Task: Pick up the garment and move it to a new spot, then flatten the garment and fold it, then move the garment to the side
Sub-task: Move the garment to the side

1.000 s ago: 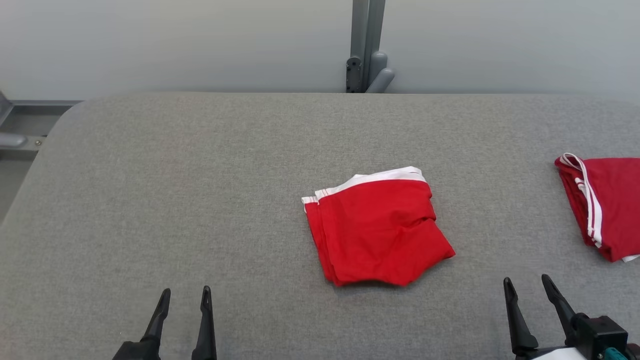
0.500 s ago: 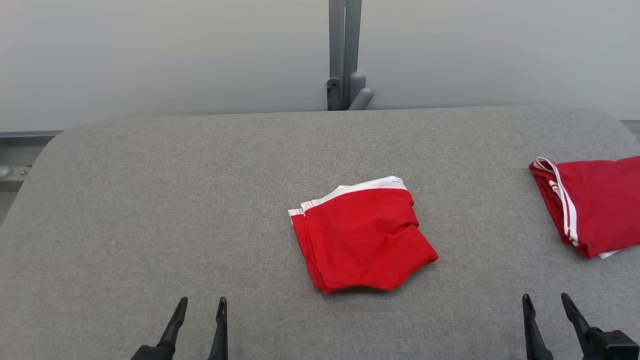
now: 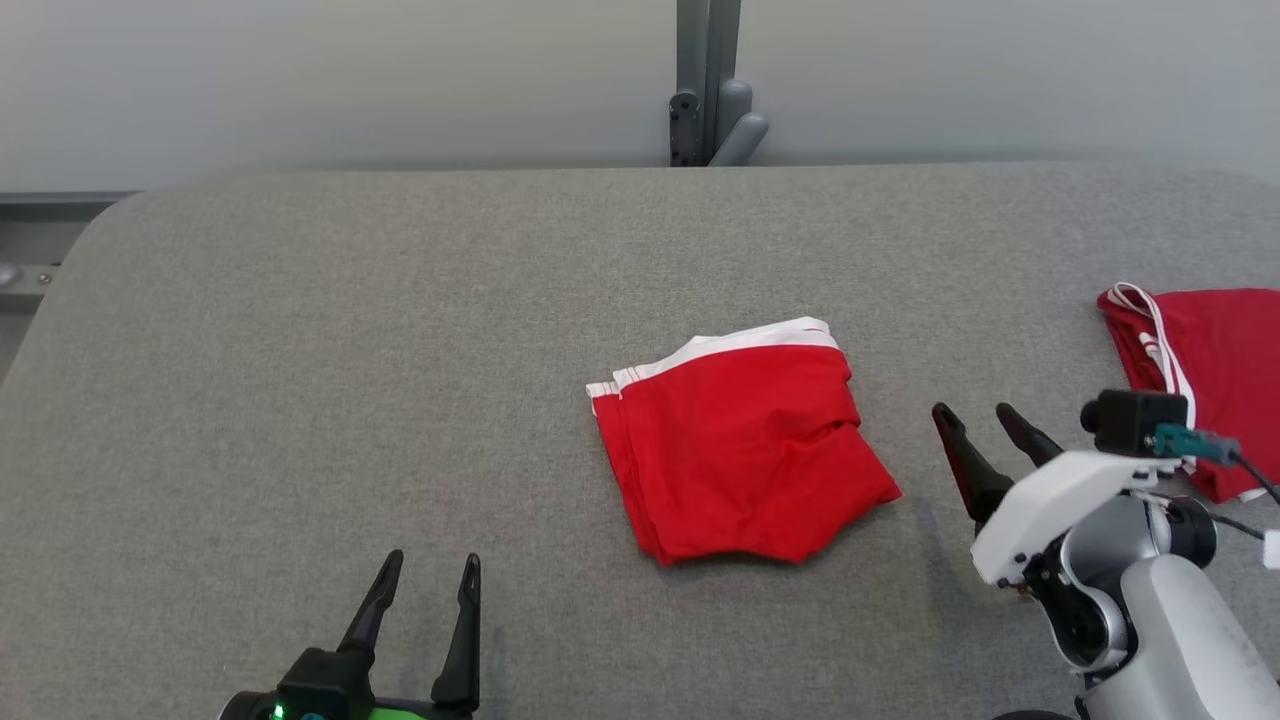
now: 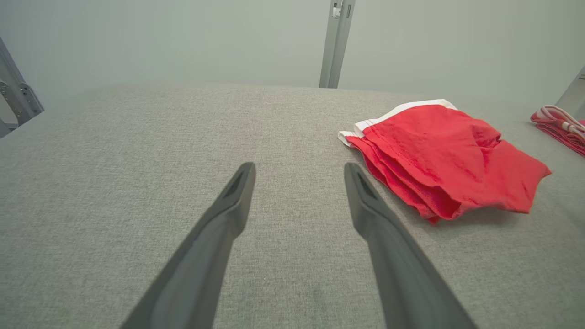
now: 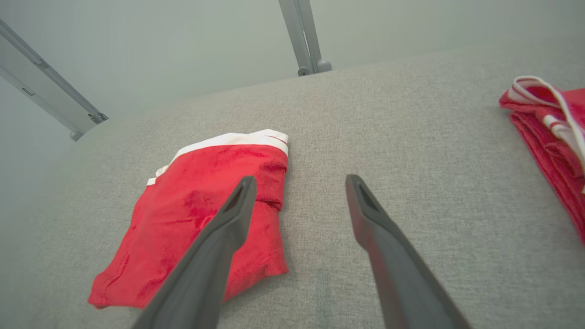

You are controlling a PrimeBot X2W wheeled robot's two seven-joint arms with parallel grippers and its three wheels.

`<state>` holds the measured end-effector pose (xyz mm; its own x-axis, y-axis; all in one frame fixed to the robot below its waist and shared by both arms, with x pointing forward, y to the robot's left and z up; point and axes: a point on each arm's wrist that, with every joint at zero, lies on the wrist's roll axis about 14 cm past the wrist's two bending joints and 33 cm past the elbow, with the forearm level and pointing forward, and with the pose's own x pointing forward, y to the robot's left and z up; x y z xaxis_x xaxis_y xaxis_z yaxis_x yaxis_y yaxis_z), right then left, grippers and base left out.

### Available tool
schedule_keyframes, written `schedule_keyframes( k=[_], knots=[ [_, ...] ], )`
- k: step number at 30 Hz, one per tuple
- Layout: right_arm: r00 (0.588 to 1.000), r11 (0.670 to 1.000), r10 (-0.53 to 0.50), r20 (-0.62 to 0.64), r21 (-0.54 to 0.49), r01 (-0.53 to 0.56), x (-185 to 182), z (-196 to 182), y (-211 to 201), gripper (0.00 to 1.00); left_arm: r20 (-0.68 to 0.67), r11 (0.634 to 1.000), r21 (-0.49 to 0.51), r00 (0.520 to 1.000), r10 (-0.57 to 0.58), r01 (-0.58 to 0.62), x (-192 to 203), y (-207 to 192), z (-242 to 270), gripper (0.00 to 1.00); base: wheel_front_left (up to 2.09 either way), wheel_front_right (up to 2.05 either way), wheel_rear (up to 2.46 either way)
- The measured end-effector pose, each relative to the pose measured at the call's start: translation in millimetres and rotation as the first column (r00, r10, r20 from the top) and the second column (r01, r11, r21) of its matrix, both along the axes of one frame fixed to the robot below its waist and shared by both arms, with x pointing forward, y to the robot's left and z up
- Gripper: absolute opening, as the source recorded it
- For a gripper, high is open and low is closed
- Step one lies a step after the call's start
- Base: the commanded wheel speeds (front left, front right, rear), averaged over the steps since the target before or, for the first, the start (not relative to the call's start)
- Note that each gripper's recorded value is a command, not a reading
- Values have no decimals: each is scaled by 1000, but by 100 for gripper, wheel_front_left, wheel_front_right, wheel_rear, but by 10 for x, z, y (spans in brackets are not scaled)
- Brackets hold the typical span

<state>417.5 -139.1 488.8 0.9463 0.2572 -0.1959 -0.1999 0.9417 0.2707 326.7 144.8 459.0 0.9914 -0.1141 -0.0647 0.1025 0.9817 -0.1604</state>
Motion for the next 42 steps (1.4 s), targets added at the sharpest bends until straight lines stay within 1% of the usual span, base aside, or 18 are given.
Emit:
schedule_keyframes(
  k=[2, 4, 5, 8, 10, 11, 13, 20, 21, 22, 23, 24, 26, 30, 34, 37, 40, 42],
  knots=[
    [993, 998, 57, -101, 34, -54, 107, -107, 155, 100, -12, 1000, 0, 1000, -1, 1, 35, 3, -34, 100, 0, 0, 0],
    [975, 993, 110, -191, 52, -101, 165, -243, 288, 100, -14, 1000, 1, 1000, 4, -4, 64, 22, -41, 100, 0, 0, 0],
    [956, 991, 136, -260, 38, -130, 227, -374, 332, 100, -11, 1000, 2, 1000, 14, -14, 88, 53, -29, 100, 0, 0, 0],
    [916, 983, 182, -357, 72, -168, 278, -551, 487, 100, -5, 999, -1, 999, 43, -43, 101, 131, -6, 100, 0, 0, 0],
    [887, 973, 230, -400, 127, -195, 308, -602, 663, 100, -9, 998, -1, 998, 59, -59, 93, 176, -11, 100, 0, 0, 0],
    [887, 973, 230, -400, 127, -195, 308, -602, 663, 100, -9, 998, -1, 998, 59, -59, 93, 176, -11, 100, 0, 0, 0],
    [865, 965, 257, -432, 167, -203, 354, -646, 766, 100, -10, 997, 0, 997, 72, -72, 92, 211, -12, 100, 0, 0, 0],
    [786, 954, 296, -543, 206, -217, 379, -917, 910, 100, -46, 992, 5, 991, 124, -123, 75, 335, -106, 100, 0, 0, 0],
    [779, 952, 302, -550, 209, -222, 368, -929, 918, 55, -49, 993, 5, 991, 122, -122, 80, 330, -117, 100, 0, 0, 0],
    [780, 952, 304, -547, 211, -223, 373, -921, 913, 15, -51, 993, 5, 992, 118, -118, 90, 318, -125, 100, 0, 0, 0],
    [794, 953, 299, -529, 215, -216, 394, -895, 902, 0, -53, 994, 4, 992, 114, -114, 101, 307, -132, 100, 0, 0, 0],
    [807, 954, 289, -515, 228, -195, 416, -874, 871, 0, -54, 994, 4, 993, 110, -110, 116, 296, -136, 100, 0, 0, 0],
    [814, 953, 279, -510, 249, -171, 407, -866, 825, 0, -53, 995, 7, 994, 100, -100, 154, 277, -141, 100, 0, 0, 0],
    [833, 962, 245, -496, 232, -145, 421, -791, 596, 0, -40, 999, 10, 998, 50, -49, 267, 151, -123, 100, 0, 0, 0],
    [873, 979, 175, -455, 171, -107, 478, -624, 203, 0, -17, 1000, 6, 1000, -5, 6, 414, 2, -75, 100, 0, 0, 0],
    [907, 995, 95, -411, 70, -72, 528, -450, -219, 0, 2, 998, -4, 998, -69, 69, 530, -192, -37, 100, 0, 0, 0],
    [940, 1000, 9, -342, -12, -14, 609, -156, -652, 0, 18, 990, -10, 990, -141, 141, 642, -420, -12, 100, 0, 0, 0],
    [950, 998, -32, -311, -58, 15, 618, 16, -882, 0, 24, 982, -14, 982, -187, 187, 700, -570, -12, 100, 0, 0, 0]
  ],
)
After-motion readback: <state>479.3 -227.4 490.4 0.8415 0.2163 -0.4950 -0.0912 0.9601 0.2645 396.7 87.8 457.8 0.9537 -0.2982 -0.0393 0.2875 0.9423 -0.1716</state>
